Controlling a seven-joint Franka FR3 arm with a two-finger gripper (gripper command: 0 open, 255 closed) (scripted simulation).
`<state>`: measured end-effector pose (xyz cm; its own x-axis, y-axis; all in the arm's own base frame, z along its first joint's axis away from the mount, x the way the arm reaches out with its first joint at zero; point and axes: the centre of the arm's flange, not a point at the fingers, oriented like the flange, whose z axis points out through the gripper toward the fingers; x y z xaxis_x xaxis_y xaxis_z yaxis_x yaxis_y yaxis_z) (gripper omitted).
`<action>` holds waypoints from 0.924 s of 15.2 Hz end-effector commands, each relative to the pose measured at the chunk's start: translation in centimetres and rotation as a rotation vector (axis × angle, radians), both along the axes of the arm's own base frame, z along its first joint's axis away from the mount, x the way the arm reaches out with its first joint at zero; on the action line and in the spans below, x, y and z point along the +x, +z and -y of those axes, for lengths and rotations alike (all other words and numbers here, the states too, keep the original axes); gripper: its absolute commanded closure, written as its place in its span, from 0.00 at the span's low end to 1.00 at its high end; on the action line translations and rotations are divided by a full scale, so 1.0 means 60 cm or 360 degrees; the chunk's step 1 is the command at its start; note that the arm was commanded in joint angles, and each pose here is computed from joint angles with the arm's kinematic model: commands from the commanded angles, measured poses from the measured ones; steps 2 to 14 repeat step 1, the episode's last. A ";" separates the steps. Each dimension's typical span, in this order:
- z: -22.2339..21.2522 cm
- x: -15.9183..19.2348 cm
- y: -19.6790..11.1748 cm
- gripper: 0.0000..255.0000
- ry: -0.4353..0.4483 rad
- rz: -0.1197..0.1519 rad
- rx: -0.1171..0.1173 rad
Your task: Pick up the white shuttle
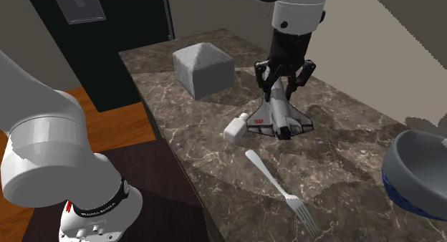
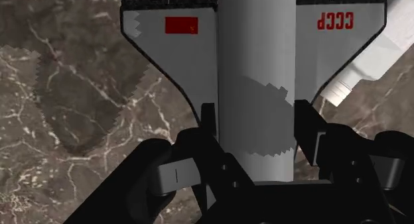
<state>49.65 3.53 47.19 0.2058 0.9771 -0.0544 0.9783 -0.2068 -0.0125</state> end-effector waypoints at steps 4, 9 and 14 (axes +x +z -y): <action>0.000 0.000 0.005 1.00 0.0000 0.0000 0.0000; 0.000 0.000 0.005 1.00 0.0000 0.0000 0.0000; 0.000 0.000 0.005 1.00 0.0000 0.0000 0.0000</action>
